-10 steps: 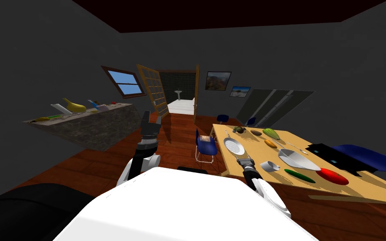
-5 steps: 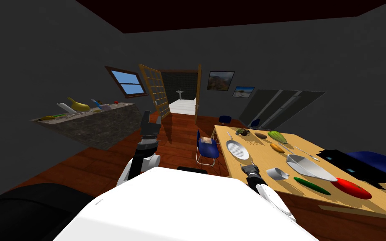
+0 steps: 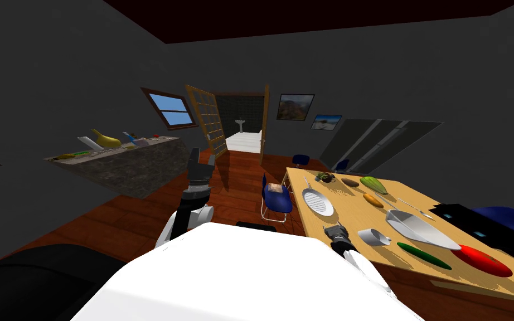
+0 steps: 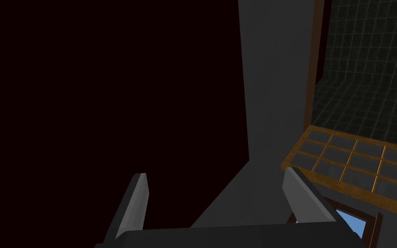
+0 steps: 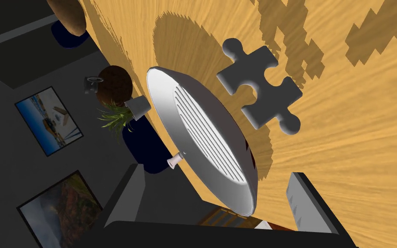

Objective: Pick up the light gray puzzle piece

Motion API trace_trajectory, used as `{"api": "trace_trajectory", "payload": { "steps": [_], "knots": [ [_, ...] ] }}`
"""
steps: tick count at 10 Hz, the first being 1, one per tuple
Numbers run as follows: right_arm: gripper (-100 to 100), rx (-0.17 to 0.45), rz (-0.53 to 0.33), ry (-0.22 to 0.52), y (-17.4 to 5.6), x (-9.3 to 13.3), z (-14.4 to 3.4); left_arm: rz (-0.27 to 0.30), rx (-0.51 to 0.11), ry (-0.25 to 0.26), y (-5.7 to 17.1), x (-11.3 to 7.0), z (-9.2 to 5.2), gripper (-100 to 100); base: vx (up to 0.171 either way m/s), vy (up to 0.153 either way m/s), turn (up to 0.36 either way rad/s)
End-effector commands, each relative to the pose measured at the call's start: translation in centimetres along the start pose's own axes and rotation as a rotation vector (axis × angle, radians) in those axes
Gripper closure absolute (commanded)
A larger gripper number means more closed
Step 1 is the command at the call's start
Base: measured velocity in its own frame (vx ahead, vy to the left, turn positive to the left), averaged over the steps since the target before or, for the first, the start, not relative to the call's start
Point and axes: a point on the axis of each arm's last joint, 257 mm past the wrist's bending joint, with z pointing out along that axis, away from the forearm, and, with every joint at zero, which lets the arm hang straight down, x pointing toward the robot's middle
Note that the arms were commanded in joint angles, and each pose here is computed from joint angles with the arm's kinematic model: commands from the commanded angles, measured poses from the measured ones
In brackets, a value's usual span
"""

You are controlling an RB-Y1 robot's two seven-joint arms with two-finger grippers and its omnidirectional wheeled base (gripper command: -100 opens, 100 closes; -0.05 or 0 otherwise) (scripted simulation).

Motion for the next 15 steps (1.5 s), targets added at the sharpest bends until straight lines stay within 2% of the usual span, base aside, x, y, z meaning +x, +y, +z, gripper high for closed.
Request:
{"api": "trace_trajectory", "payload": {
  "steps": [1,3,4,6,7,8,9,11,13,14,15],
  "knots": [
    [-100,-0.018,-0.020,0.018,0.8,1.1,-0.1,0.000,0.000,0.000,0.0,0.0,0.0,0,0.015,-0.007,0.018],
    [-100,-0.018,-0.020,0.018,0.8,1.1,-0.1,0.000,0.000,0.000,0.0,0.0,0.0,0,0.010,-0.005,0.006],
    [-100,-0.049,-0.039,0.049,2.3,2.9,-0.4,0.000,0.000,0.000,0.0,0.0,0.0,0,0.024,-0.011,0.032],
    [-100,-0.064,-0.043,0.061,3.1,3.5,-0.7,0.000,0.000,0.000,0.0,0.0,0.0,0,0.020,-0.020,0.012],
    [-100,-0.053,-0.036,0.057,2.8,3.2,-0.5,0.000,0.000,0.000,0.0,0.0,0.0,0,0.006,-0.009,0.003],
    [0,-0.056,-0.039,0.057,2.9,3.2,-0.6,0.000,0.000,0.000,0.0,0.0,0.0,0,0.000,0.000,0.000],
    [-100,-0.056,-0.038,0.059,3.9,2.2,-0.3,0.000,0.000,0.000,0.0,0.0,0.0,0,0.009,-0.052,0.002],
    [-100,-0.056,-0.038,0.060,5.3,1.0,-0.1,0.000,0.000,0.000,0.0,0.0,0.0,0,0.009,-0.116,0.013],
    [-100,-0.054,-0.034,0.062,5.0,1.0,0.0,0.000,0.000,0.000,0.0,0.0,0.0,0,-0.010,-0.071,0.009],
    [100,-0.055,-0.036,0.062,5.1,1.0,0.0,0.000,0.000,0.000,0.0,0.0,0.0,0,-0.002,-0.005,0.003],
    [100,-0.058,-0.035,0.062,5.3,1.0,-0.1,0.000,0.000,0.000,0.0,0.0,0.0,0,0.000,0.000,0.000]
  ]
}}
